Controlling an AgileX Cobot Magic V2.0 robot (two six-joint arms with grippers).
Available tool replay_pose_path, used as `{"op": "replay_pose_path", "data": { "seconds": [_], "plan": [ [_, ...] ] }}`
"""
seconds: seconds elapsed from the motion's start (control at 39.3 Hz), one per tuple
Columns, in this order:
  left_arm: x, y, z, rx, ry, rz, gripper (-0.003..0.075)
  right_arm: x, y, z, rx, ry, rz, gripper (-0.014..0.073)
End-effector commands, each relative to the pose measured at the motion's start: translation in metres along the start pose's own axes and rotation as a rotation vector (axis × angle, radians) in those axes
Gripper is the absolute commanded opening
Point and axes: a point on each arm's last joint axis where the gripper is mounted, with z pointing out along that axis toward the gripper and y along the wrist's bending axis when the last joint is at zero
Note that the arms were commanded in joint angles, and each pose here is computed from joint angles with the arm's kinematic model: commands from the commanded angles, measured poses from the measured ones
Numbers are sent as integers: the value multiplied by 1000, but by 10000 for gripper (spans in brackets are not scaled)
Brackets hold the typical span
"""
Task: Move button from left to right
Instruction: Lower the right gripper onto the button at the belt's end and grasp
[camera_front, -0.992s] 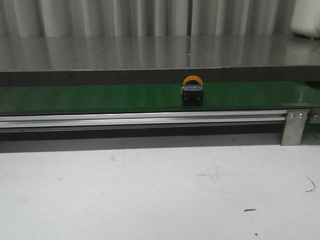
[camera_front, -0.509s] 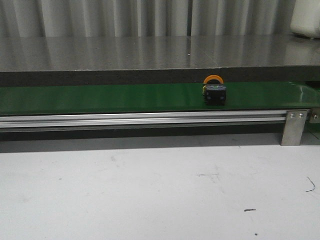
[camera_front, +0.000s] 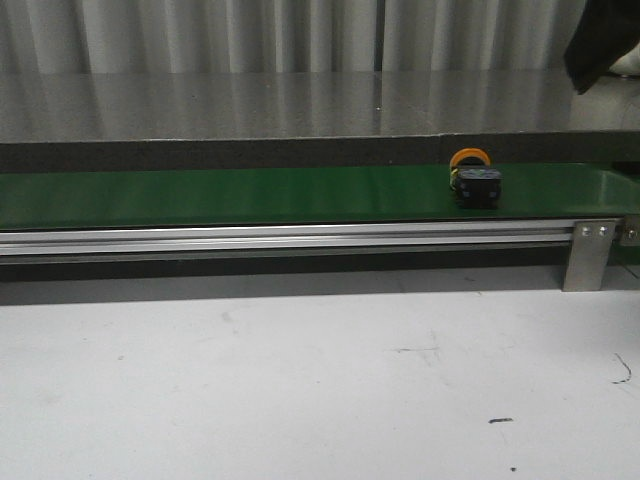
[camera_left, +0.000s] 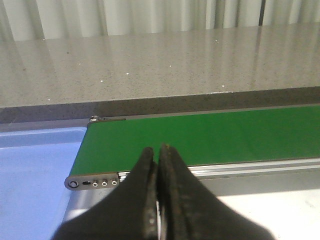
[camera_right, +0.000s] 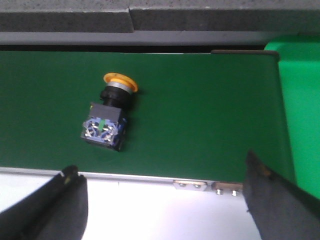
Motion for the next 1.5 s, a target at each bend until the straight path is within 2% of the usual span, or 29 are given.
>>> {"op": "replay_pose_path", "data": {
  "seconds": [0.0, 0.2, 0.36, 0.59, 0.69, 0.81, 0.94, 1.09, 1.27, 1.48],
  "plan": [
    [-15, 1, -2, -4, -98, -13, -21, -26, 6, 8, -32, -63, 46, 645],
    [-15, 1, -2, -4, -98, -13, -21, -42, 7, 49, -41, -15, 76, 645],
    [-15, 1, -2, -4, -98, -13, -21, -42, 2, 82, -27, 38, 84, 645],
    [-15, 1, -2, -4, -98, -13, -21, -42, -6, 106, -9, 75, 98, 639],
    [-15, 1, -2, -4, -98, -13, -21, -41, -9, 105, -4, 90, 103, 554],
    [-15, 1, -2, -4, -98, -13, -21, -39, -12, 105, 1, 113, 107, 341],
    [-15, 1, -2, -4, -98, -13, -21, -39, -13, 105, 2, 115, 108, 210],
    [-15, 1, -2, -4, -98, -13, -21, -42, -12, 102, 0, 111, 107, 190],
    [-15, 1, -2, -4, -98, -13, -21, -60, -16, 89, 10, 95, 88, 190],
    [-15, 1, -2, -4, -98, -13, -21, -83, -50, 63, 101, 66, 83, 190]
  ]
}}
